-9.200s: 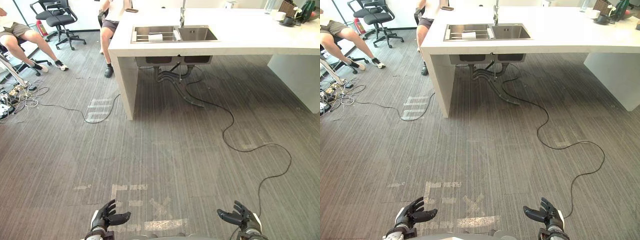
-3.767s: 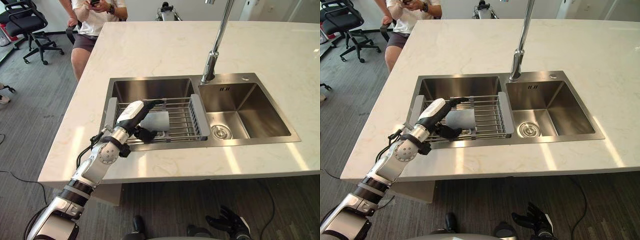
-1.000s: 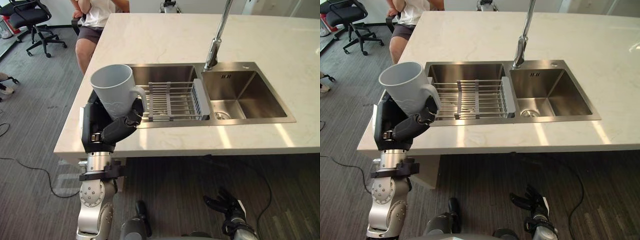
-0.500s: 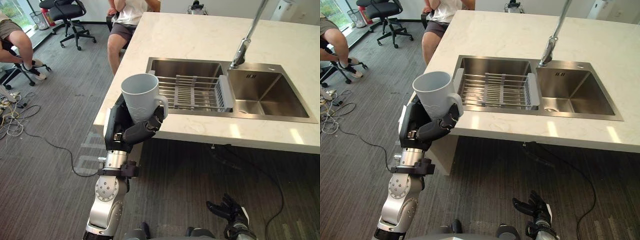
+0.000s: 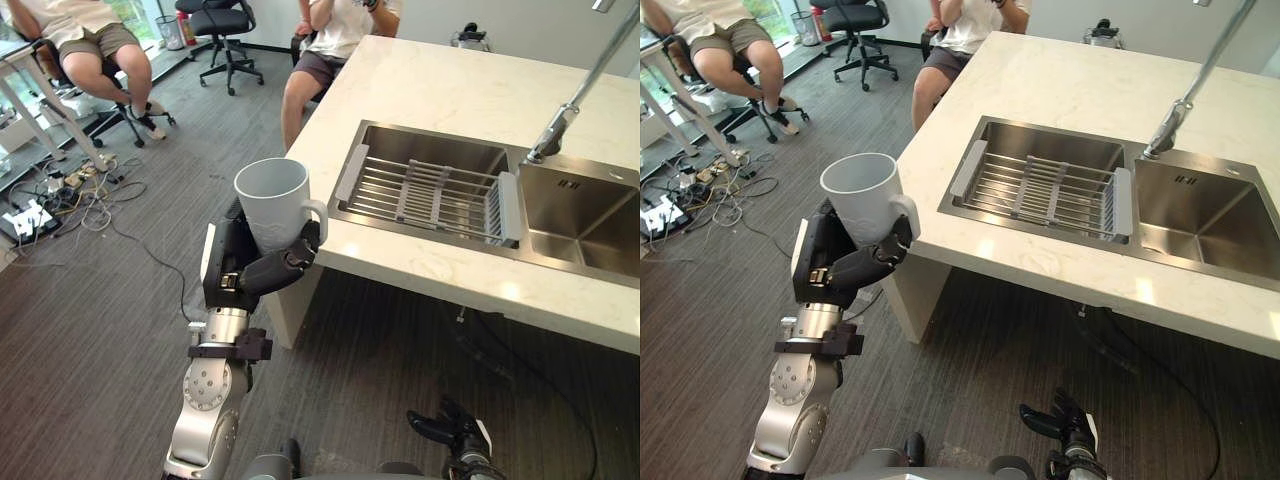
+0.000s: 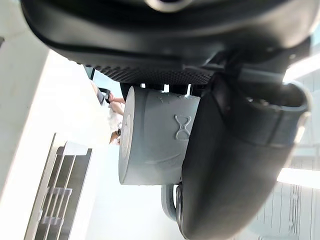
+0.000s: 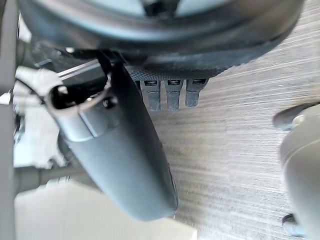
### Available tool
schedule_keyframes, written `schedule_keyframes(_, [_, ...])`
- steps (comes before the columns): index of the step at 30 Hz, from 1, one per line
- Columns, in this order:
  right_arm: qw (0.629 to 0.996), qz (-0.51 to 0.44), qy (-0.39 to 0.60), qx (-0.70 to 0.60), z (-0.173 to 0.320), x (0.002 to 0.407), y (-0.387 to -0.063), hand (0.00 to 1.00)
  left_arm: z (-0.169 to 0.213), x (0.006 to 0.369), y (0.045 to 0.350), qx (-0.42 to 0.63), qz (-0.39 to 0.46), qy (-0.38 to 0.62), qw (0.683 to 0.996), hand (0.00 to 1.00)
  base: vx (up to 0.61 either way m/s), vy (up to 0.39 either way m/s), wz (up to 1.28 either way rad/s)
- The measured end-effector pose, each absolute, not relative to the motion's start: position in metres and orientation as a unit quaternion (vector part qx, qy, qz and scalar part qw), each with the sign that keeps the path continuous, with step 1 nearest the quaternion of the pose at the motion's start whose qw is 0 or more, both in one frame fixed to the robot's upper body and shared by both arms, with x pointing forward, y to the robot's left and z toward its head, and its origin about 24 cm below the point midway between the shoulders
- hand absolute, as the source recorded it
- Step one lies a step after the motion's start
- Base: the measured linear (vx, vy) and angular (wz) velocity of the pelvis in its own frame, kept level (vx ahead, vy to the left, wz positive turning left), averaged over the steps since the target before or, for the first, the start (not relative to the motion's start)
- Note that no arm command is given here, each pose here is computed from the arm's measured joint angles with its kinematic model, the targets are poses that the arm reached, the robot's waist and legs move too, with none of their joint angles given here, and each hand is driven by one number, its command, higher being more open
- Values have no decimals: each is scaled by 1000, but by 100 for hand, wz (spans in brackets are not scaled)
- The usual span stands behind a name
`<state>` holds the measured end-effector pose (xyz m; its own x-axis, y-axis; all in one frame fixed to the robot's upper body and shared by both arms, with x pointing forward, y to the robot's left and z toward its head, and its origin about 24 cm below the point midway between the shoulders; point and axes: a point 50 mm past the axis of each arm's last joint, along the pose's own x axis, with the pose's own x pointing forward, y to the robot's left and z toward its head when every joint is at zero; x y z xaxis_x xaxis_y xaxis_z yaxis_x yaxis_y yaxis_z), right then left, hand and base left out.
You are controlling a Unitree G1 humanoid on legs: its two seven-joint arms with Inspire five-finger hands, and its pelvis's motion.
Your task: Walk over to the sink, pick up the cup, carry it to the dishwasher, place the cup inside the dishwasher, then close the dishwasher door
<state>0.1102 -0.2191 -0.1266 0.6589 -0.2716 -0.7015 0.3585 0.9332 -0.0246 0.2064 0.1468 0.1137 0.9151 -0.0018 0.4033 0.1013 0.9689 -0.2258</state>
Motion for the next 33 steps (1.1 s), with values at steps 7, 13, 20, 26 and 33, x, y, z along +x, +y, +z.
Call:
schedule_keyframes(7, [923,-175,342,-22,-110,131,-248,90,114,202,159,-137,8,-210,968,30,-11,8,90])
schedule_keyframes(13, [924,-155,347,-48,-110,139,-245,90,107,196,174,-126,36,-197,972,30,95,183,63])
schedule_keyframes(20, [920,-133,367,-30,-119,127,-228,90,106,198,164,-127,9,-190,973,30,188,64,107])
schedule_keyframes(26, [923,-136,358,-27,-114,117,-227,90,107,196,155,-154,6,-195,969,30,208,-172,78])
schedule_keyframes(33, [920,-144,365,-19,-114,103,-227,90,104,193,157,-159,15,-189,969,30,93,-61,17])
